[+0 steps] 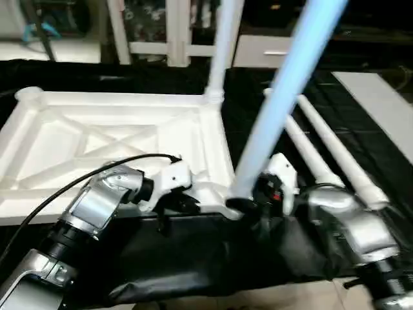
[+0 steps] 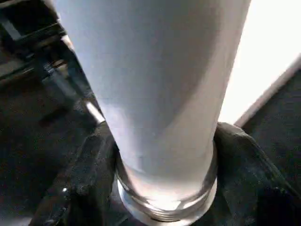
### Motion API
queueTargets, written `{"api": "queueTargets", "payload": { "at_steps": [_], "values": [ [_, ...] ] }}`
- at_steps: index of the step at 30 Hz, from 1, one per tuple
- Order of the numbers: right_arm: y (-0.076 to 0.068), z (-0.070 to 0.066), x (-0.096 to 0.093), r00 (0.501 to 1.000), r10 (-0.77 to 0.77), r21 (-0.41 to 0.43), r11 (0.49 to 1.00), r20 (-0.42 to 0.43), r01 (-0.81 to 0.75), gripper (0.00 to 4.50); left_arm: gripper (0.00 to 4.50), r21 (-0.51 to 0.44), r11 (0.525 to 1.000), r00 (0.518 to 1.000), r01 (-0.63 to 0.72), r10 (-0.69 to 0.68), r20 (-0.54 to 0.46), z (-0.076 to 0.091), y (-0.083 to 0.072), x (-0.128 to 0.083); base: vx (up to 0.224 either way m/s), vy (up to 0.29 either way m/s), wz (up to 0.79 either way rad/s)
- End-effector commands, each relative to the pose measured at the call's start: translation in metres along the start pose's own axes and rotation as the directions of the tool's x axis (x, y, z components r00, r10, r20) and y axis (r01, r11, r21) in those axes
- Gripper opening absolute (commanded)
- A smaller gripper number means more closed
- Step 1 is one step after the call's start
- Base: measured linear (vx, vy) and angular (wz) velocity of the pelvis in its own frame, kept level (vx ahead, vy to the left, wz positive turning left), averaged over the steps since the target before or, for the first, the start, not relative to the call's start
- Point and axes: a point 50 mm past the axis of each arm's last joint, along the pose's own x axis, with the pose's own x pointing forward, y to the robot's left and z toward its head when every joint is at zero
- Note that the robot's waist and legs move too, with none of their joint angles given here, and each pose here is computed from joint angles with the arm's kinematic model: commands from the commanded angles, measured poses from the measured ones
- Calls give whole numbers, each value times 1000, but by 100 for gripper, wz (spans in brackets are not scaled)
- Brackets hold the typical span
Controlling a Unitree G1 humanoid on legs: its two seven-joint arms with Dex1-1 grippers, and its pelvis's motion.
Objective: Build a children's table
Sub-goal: Rotate leg to tighten
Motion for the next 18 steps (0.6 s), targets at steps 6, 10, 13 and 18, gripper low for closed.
{"api": "queueTargets", "payload": {
  "at_steps": [6, 10, 13, 18],
  "values": [
    [-18, -11, 31, 946, -318, 55, 945, -65, 322, 266, 0, -53, 992, 993, -111, 113, 45, 18, 7, 32, -44, 13, -5],
    [-33, -7, 48, 845, -530, 109, 838, -71, 534, 265, 0, -170, 933, 946, -319, 323, -1, 24, 24, 43, 0, 0, 0],
    [-40, -7, 57, 750, -655, 133, 738, -98, 662, 265, 0, -183, 893, 910, -411, 413, -27, 28, 31, 51, 0, 0, 0],
    [-39, -1, 70, 713, -697, 185, 693, -78, 697, 265, 0, -172, 882, 897, -439, 439, -41, 29, 33, 54, 0, 0, 0]
  ]
}}
